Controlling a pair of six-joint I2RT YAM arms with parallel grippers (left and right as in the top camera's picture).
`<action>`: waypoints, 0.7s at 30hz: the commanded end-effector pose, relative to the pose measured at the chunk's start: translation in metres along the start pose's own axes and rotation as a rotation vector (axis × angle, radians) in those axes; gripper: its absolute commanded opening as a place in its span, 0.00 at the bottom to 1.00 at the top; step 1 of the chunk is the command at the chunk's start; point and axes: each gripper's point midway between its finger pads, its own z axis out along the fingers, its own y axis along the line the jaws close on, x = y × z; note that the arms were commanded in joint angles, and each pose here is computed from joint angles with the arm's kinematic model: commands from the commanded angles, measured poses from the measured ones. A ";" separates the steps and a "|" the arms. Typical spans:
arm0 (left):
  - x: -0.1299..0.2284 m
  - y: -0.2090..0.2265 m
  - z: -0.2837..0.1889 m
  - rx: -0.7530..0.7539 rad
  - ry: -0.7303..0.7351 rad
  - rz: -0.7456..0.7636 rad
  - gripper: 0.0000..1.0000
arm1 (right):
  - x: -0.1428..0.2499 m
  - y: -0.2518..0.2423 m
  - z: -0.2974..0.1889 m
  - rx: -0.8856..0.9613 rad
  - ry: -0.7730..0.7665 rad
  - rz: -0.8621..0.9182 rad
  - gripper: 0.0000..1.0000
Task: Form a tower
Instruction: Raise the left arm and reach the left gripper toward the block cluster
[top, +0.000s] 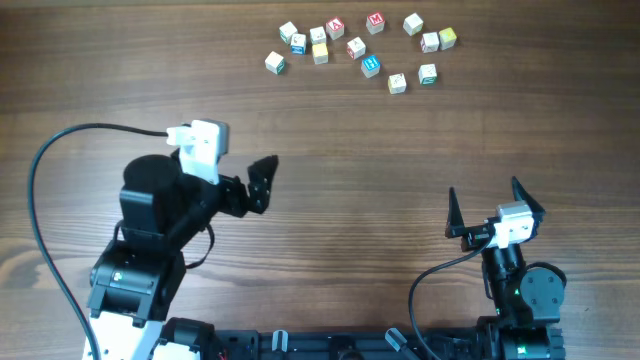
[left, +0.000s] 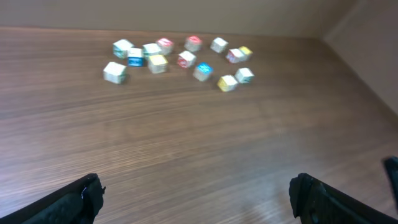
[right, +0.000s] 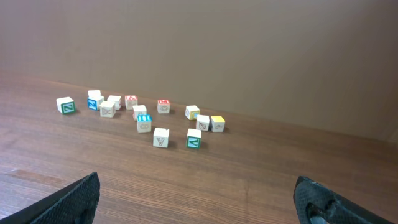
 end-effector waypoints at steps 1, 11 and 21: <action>-0.006 -0.014 0.000 0.019 -0.014 0.040 1.00 | -0.002 -0.003 0.000 0.016 -0.008 -0.013 1.00; -0.032 -0.021 -0.003 0.038 -0.118 0.069 1.00 | -0.002 -0.003 0.000 0.016 -0.008 -0.013 1.00; -0.052 -0.024 0.001 0.023 -0.045 0.050 1.00 | -0.002 -0.003 0.000 0.016 -0.008 -0.013 1.00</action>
